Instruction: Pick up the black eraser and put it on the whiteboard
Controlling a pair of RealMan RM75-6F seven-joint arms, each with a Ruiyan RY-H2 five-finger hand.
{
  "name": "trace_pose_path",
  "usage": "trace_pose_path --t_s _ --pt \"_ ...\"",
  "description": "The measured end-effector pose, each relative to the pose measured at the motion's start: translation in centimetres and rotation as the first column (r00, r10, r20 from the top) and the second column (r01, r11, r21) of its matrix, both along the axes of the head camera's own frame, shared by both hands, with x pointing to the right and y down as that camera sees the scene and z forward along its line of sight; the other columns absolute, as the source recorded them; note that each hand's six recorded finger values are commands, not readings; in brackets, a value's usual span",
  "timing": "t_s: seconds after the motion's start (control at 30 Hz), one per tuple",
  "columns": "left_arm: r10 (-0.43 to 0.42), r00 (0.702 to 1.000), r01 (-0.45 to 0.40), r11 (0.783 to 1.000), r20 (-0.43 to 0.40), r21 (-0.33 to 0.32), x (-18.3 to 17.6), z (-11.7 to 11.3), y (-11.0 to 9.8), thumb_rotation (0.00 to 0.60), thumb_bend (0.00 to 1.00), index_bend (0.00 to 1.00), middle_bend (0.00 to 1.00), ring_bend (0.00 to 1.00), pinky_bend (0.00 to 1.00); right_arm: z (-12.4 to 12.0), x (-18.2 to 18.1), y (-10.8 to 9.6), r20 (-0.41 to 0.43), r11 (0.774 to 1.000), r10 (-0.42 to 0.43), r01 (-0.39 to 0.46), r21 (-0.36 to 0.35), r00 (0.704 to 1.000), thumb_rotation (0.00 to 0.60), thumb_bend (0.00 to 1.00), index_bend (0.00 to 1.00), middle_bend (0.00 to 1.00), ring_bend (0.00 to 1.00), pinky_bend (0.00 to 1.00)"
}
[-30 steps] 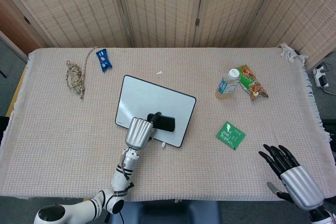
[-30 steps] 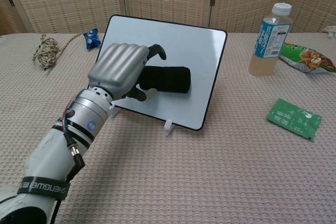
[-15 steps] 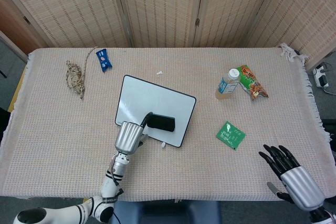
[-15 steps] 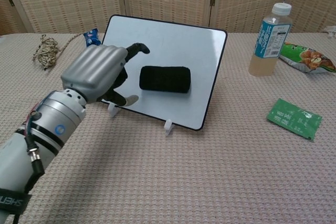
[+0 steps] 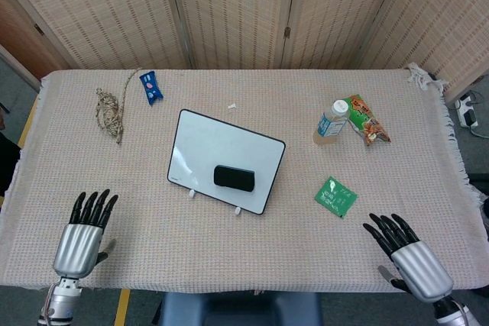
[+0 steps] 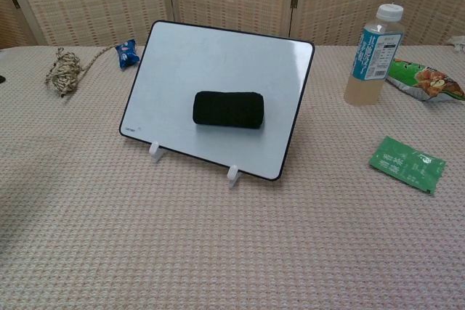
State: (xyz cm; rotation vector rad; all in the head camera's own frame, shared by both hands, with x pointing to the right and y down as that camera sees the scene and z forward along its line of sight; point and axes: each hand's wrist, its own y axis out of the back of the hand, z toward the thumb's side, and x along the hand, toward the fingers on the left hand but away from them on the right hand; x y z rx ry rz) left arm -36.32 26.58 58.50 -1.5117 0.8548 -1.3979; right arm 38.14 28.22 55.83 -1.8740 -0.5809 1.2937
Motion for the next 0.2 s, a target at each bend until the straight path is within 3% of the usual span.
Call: trace_pose_path --t_s 0.1,0.2 --pt "-0.031 0.998 0.028 0.998 0.048 0.056 -2.8 -1.1 2.2 0.600 0.25 0.04 0.04 0.00 0.00 0.4 -0.2 -0.1 -0.005 1.000 -0.008 0.008 -0.008 1.000 0.600 0.36 0.00 0.00 0.00 0.00" --pt "-0.044 0.998 0.041 0.996 0.045 0.074 -4.0 -1.9 4.1 0.600 0.25 0.03 0.04 0.00 0.00 0.7 -0.4 -0.2 -0.008 1.000 -0.017 0.017 -0.015 1.000 0.600 0.36 0.00 0.00 0.00 0.00"
